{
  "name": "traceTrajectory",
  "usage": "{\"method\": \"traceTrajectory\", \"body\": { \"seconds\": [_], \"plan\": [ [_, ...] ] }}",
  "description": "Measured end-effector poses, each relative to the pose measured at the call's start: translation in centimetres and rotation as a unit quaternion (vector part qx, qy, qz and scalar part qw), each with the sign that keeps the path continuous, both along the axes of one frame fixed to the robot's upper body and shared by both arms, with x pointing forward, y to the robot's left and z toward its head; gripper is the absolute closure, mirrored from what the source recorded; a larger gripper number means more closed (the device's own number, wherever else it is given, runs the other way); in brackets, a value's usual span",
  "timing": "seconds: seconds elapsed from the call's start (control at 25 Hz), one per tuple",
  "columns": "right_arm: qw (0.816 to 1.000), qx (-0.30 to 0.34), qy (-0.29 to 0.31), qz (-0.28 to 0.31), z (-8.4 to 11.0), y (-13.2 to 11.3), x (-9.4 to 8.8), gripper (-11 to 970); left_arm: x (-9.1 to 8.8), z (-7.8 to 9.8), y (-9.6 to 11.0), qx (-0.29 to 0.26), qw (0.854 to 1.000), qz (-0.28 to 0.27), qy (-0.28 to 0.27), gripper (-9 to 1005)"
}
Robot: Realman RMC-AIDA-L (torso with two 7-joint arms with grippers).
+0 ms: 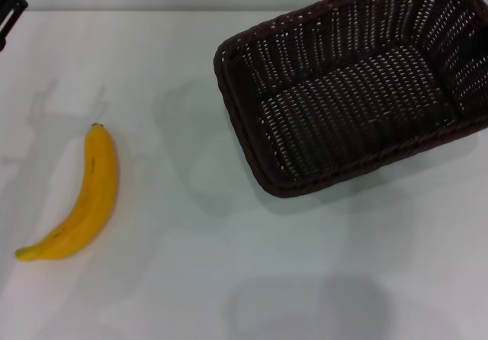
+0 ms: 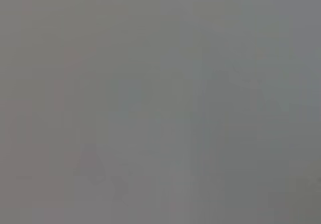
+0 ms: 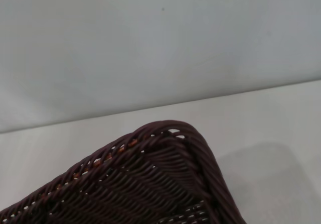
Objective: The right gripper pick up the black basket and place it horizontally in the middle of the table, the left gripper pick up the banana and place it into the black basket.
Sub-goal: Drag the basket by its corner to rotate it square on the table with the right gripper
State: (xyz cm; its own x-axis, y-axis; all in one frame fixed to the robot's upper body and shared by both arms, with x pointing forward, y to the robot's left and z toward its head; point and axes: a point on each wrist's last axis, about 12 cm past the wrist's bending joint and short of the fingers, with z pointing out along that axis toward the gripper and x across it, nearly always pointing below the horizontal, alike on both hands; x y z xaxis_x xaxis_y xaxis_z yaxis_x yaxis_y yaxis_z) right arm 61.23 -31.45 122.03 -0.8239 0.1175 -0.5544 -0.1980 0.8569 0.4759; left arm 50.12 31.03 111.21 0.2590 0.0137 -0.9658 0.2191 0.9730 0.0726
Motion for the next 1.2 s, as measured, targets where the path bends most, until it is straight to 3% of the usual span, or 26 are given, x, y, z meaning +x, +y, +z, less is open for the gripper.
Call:
{"method": "traceTrajectory", "body": {
  "seconds": [0.4,0.84,1.2],
  "plan": [
    [0.998,0.049,0.018,-0.022,-2.1,-0.6,-2.2,772,-0.1,-0.1,0.1,-0.004,1.000,0.001,0.003,118],
    [0.995,0.093,-0.024,-0.038,-4.7,1.1,-4.0,753,0.0,-0.3,0.2,-0.007,1.000,0.002,0.006,117],
    [0.992,0.102,-0.058,-0.054,-6.0,2.8,-4.4,737,-0.3,-0.4,0.4,-0.007,1.000,0.005,0.009,117]
  ]
}}
